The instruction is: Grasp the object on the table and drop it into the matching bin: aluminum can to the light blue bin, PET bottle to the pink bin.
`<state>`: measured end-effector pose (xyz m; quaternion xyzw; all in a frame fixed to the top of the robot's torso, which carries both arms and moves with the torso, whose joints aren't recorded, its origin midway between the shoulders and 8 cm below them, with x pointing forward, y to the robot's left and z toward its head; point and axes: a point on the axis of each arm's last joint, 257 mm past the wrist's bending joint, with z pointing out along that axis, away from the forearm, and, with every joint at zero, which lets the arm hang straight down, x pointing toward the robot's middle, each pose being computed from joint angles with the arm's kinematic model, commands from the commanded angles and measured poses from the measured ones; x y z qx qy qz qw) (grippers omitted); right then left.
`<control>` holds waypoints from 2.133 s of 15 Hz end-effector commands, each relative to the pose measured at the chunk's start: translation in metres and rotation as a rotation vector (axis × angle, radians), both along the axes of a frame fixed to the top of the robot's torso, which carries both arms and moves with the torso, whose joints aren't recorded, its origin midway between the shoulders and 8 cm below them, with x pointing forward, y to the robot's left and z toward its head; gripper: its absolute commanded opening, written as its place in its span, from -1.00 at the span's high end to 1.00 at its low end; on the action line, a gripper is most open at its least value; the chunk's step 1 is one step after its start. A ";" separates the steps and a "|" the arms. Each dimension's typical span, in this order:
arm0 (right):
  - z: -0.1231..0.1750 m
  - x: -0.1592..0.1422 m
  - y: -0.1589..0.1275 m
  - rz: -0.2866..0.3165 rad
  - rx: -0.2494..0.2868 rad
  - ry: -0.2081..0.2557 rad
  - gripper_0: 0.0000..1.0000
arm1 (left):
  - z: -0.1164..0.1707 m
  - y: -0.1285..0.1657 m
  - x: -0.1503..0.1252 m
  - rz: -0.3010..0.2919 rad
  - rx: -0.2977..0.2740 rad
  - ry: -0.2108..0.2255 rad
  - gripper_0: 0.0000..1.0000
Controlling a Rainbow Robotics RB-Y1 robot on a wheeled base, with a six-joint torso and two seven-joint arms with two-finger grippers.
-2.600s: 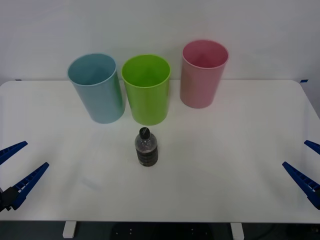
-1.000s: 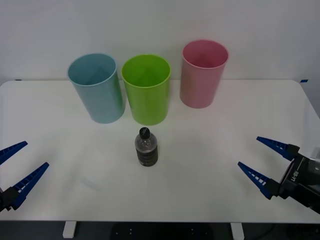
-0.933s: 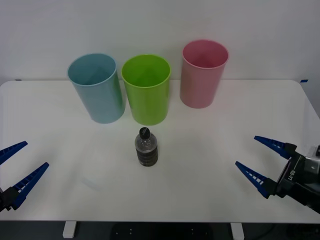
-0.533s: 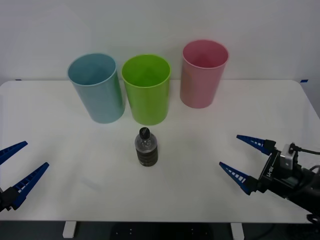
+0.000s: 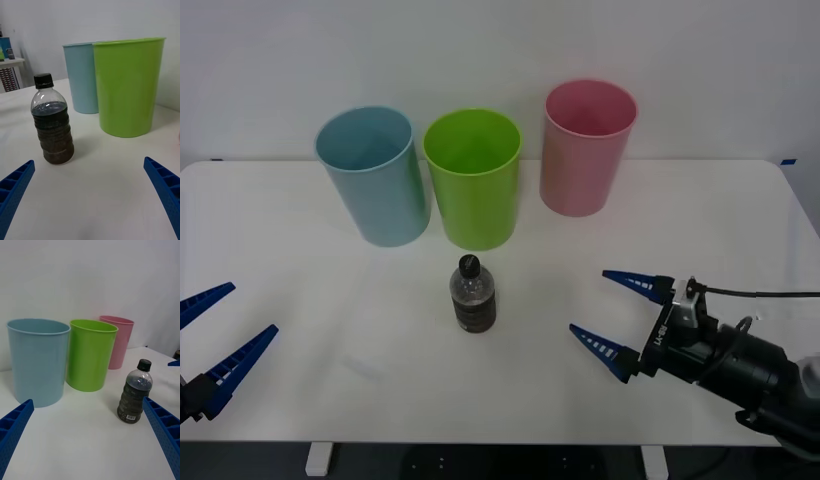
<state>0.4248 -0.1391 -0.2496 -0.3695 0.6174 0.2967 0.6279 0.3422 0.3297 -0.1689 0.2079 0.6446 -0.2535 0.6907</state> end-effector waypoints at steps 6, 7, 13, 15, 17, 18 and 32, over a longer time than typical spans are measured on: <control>-0.017 0.006 0.050 0.025 -0.044 0.009 -1.00 | 0.000 0.000 0.000 0.000 0.000 0.000 -1.00; -0.019 0.008 0.056 0.022 -0.052 0.008 -1.00 | 0.000 0.000 0.000 0.000 0.000 0.000 -1.00; -0.019 0.015 0.091 0.024 -0.062 -0.001 -1.00 | 0.000 0.000 0.000 0.000 0.000 0.000 -1.00; -0.017 0.013 0.104 0.048 -0.064 -0.007 -1.00 | 0.000 0.000 0.000 0.000 0.000 0.000 -1.00; -0.016 0.011 0.116 0.065 -0.065 -0.008 -1.00 | 0.000 0.000 0.000 0.000 0.000 0.000 -1.00; -0.016 0.010 0.120 0.072 -0.065 -0.009 -1.00 | 0.000 0.000 0.000 0.000 0.000 0.000 -1.00; -0.040 0.051 0.177 0.096 -0.115 0.010 -1.00 | 0.000 0.000 0.000 0.000 0.000 0.000 -1.00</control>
